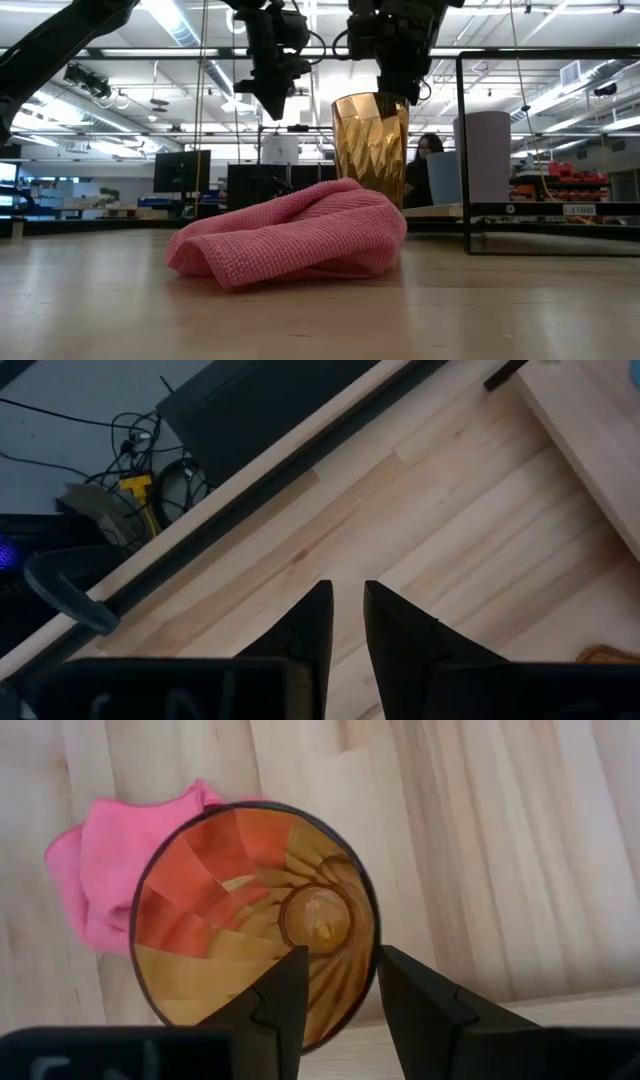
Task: Stack small to large cups/mugs on shelf
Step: Put the brown cup on the shelf
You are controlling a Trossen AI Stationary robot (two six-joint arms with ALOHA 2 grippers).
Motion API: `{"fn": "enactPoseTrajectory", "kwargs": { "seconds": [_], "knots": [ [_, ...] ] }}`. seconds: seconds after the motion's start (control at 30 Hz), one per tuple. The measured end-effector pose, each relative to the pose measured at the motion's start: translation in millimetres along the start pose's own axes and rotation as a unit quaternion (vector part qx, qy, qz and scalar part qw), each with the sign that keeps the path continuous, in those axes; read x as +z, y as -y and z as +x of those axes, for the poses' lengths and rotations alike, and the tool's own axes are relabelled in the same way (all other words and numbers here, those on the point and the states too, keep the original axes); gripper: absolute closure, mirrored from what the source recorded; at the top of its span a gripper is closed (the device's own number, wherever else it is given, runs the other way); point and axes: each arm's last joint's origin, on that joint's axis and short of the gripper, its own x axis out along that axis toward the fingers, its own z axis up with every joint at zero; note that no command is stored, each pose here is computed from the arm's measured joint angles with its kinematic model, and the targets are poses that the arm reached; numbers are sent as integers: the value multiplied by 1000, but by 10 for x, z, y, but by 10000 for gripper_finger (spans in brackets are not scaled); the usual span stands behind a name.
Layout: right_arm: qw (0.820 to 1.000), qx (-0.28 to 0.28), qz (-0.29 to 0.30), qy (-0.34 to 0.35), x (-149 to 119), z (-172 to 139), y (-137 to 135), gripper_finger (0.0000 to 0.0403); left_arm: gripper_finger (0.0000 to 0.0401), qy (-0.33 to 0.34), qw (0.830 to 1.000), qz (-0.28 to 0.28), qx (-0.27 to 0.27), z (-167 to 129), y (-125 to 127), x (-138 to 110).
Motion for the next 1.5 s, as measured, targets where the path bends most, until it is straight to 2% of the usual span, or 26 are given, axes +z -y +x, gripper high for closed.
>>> {"fn": "enactPoseTrajectory", "kwargs": {
  "seconds": [0.5,1.17,1.33,1.5],
  "knots": [
    [1000,-18,5,0,5,30,-10,273,340,0,1000,-7,0,0,0,0],
    [999,-20,24,-22,-99,168,23,306,346,0,1000,-4,0,2,0,0],
    [999,-20,25,-21,-99,168,23,332,346,0,1000,-4,0,2,0,0],
    [999,-25,24,-20,-97,168,25,385,353,0,1000,-4,0,2,0,1]
  ]
}}
